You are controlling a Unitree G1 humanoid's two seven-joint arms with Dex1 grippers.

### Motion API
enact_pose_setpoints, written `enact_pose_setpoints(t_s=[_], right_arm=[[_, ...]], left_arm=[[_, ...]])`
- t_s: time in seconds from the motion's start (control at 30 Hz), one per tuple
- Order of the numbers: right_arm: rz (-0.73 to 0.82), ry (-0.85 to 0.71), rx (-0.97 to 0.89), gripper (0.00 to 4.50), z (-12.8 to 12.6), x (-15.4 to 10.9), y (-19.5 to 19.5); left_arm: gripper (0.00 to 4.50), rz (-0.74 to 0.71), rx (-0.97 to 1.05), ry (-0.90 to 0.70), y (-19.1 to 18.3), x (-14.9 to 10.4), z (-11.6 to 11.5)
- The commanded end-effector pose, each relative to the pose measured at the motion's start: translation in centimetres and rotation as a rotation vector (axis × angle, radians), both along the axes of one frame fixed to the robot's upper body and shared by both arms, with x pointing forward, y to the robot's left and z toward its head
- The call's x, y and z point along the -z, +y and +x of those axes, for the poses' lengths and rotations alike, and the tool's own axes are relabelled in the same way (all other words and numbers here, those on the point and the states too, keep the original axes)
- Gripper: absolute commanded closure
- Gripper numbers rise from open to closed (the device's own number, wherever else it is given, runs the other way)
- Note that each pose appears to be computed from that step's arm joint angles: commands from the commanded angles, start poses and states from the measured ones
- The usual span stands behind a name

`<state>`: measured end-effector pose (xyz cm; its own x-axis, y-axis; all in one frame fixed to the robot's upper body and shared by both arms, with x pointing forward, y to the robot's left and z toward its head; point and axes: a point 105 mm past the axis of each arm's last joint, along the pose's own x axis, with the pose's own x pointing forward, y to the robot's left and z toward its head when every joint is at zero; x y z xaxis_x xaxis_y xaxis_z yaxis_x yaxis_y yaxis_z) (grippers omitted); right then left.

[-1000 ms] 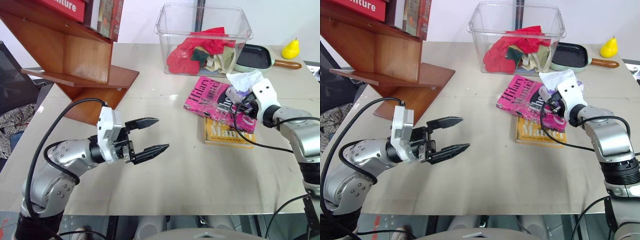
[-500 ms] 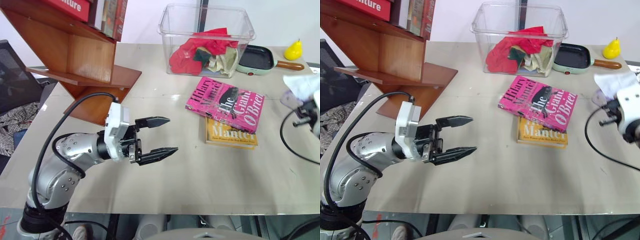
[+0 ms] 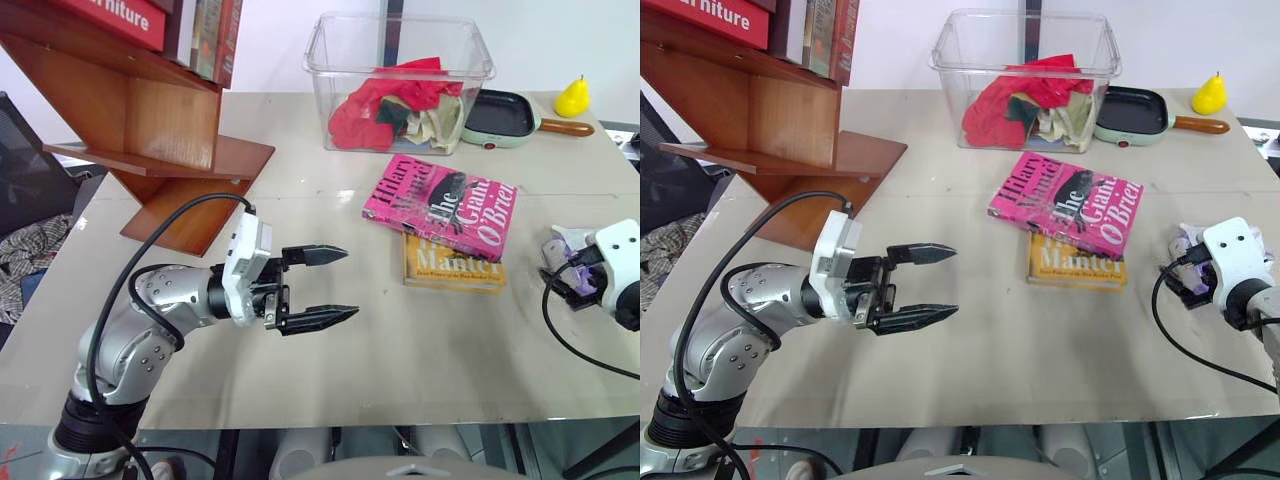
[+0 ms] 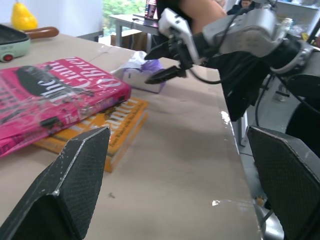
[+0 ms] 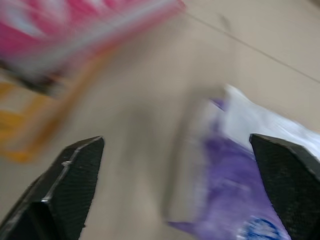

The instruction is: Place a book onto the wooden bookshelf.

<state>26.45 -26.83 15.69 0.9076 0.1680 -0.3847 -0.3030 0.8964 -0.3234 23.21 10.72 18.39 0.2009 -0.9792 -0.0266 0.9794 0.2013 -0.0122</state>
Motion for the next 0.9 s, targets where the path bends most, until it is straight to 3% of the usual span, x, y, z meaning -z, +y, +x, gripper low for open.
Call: enact_pose_setpoints(t_s=[0.03,0.1,0.13,0.33,0.57,0.9], right_arm=[[0.032,-0.051,-0.049,0.32,-0.3,-2.0,1.2],[0.013,-0.030,-0.058,0.90,0.1,-1.3,1.4],[-0.008,-0.023,-0.052,1.54,0.6,-1.0,1.3],[-0.104,0.006,0.040,4.34,4.2,-0.2,-0.5],[-0.155,0.004,0.079,4.43,8.8,-0.9,-1.5],[-0.170,-0.006,-0.028,4.43,12.5,-0.7,0.3]], left_arm=[[0.00,-0.021,-0.074,0.024,0.4,-0.1,0.9],[0.00,-0.032,-0.084,0.038,0.3,0.1,1.0],[0.00,-0.040,-0.092,0.045,0.3,0.1,1.1],[0.00,-0.056,-0.115,0.054,0.1,-0.1,1.3],[0.00,-0.033,-0.149,0.022,0.6,-0.5,0.7],[0.00,-0.023,-0.273,0.029,2.5,-0.3,0.0]])
